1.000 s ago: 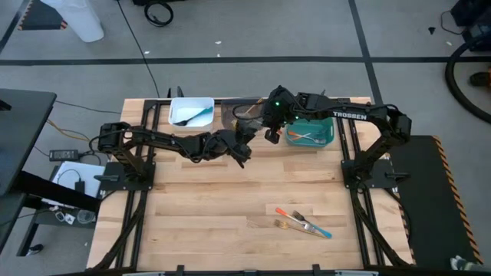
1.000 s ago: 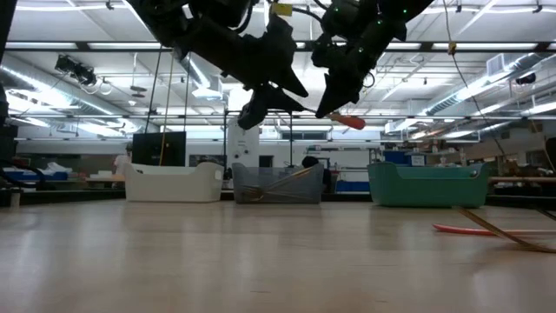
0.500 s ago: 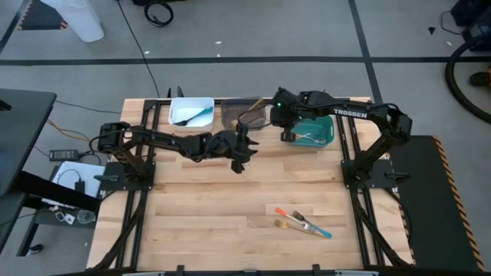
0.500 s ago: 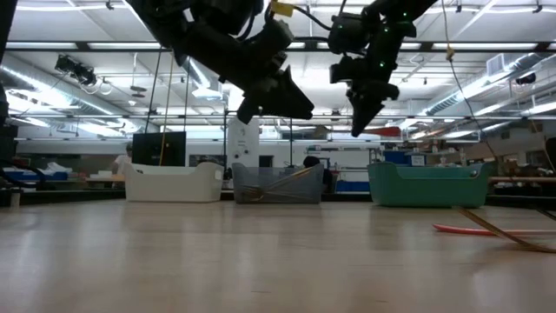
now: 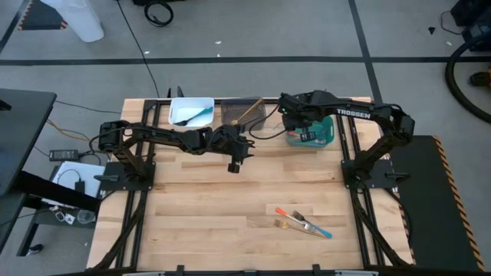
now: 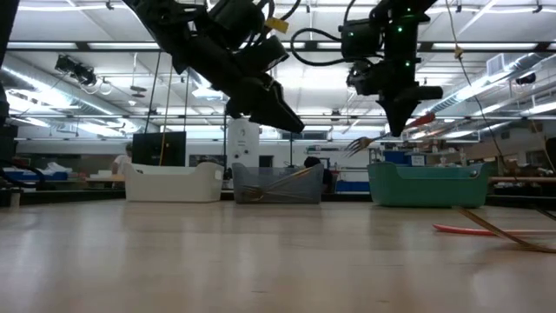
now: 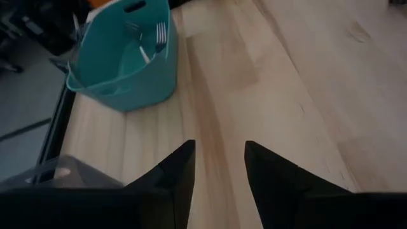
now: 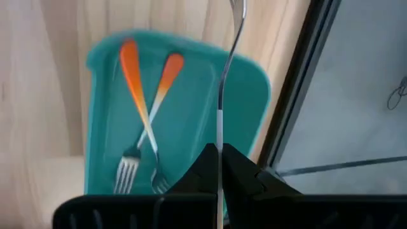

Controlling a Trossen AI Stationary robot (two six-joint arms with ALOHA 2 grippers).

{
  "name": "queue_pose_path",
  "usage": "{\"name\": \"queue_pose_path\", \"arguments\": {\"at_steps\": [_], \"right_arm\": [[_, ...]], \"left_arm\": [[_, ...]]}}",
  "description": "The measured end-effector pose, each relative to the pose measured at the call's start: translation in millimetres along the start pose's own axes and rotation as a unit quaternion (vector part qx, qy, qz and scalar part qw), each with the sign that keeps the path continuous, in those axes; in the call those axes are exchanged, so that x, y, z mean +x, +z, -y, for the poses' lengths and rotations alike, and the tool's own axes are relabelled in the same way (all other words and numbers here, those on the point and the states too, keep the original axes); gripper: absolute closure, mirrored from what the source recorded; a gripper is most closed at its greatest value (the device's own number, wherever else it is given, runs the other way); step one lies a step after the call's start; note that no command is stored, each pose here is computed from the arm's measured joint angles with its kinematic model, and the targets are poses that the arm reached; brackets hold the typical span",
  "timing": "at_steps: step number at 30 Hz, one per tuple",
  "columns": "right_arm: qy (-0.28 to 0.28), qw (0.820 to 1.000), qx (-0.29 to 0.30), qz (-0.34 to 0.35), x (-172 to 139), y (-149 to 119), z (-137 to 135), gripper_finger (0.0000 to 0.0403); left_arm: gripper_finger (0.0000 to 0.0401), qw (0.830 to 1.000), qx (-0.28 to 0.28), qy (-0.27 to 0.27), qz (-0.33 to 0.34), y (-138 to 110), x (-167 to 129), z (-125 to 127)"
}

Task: Sort silverware by color (type)
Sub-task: Put the orange fork into the green bin

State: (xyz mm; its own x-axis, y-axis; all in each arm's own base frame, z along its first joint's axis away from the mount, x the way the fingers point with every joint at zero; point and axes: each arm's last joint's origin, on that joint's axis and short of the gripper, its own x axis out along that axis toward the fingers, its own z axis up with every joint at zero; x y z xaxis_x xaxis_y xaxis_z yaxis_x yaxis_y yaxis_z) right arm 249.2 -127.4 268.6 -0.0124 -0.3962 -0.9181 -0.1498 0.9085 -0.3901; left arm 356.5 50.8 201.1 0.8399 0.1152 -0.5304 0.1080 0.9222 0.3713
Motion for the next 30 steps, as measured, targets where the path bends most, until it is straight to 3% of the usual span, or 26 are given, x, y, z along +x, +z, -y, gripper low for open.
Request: {"name": "queue_pose_path", "arguments": {"at_steps": [8,16,22,26,30], "right_arm": [[0.002,1.000,-0.017,0.008,-17,-17,-1,0.0391],[-0.006,0.999,-0.023,0.031,-37,-35,-3,0.0391],[0.013,0.998,-0.068,0.006,-37,-44,-4,0.0391],[0.029,0.997,-0.075,-0.021,-31,-51,1,0.0391],[0.012,0.997,-0.070,-0.031,-28,-53,5,0.0391]], "left_arm": [[0.0258,1.000,-0.011,-0.013,-0.018,-4,0,2],[0.0258,0.998,-0.018,-0.055,0.008,-1,0,5],[0.0258,0.997,-0.030,-0.072,0.015,1,0,10],[0.0258,0.996,-0.033,-0.070,0.034,-5,0,18],[0.0258,0.995,-0.048,-0.067,0.051,-15,0,25]]}}
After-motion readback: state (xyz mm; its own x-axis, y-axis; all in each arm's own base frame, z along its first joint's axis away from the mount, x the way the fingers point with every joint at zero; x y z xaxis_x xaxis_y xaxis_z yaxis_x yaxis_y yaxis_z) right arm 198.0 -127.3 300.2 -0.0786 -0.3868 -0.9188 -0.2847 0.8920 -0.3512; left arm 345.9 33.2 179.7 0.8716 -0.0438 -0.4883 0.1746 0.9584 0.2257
